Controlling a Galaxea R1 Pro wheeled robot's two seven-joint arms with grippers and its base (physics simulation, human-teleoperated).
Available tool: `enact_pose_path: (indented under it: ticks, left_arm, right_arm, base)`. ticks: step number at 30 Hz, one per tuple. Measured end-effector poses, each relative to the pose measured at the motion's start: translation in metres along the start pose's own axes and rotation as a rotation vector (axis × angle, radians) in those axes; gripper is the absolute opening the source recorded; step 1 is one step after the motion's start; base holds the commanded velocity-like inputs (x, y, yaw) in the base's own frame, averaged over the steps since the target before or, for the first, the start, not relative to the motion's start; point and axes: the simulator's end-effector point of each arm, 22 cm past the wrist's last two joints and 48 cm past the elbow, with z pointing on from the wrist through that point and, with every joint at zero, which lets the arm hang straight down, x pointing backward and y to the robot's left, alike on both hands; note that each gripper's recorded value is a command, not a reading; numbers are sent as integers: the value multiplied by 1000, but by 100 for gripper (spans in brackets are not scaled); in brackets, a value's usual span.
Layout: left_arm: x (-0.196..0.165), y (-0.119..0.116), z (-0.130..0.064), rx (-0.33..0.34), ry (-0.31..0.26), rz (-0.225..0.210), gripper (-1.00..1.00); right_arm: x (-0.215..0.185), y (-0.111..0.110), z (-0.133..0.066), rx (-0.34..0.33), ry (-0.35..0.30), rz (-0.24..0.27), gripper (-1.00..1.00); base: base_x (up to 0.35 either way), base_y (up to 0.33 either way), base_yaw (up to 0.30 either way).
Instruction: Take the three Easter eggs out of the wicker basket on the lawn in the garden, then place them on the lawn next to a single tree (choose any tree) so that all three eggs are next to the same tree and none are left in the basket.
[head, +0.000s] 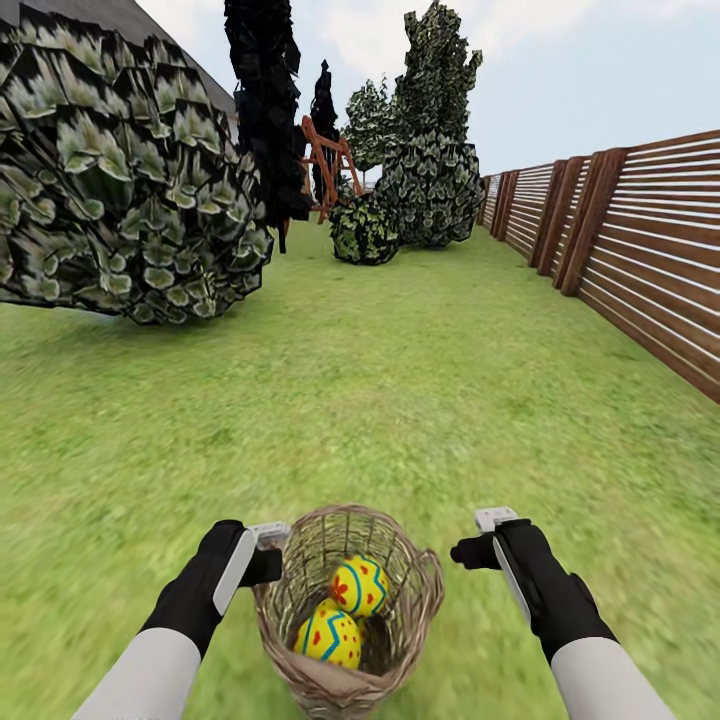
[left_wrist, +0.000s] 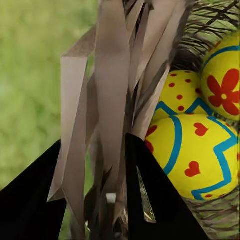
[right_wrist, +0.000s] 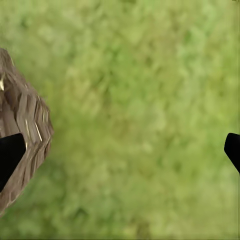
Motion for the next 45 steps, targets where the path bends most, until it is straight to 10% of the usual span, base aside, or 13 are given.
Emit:
enact_pose_path:
  ticks: [17, 24, 32, 45]
  left_arm:
    - [-20, -2, -34, -9, -3, 8, -100]
    - [-28, -4, -47, -9, -4, 8, -100]
    - [-37, -13, -63, 38, -6, 6, -100]
    - [-51, -17, -88, 49, -9, 5, -100]
  right_arm:
    - [-27, -4, -30, 7, -8, -1, 100]
    - [-25, -47, -40, 54, 12, 60, 100]
    - [53, -71, -3, 71, 96, 26, 100]
    - [75, -93, -15, 97, 142, 0, 100]
  base:
    - [0, 0, 0]
    - [0, 0, 0]
    - [0, 0, 55]
    - [0, 0, 291]
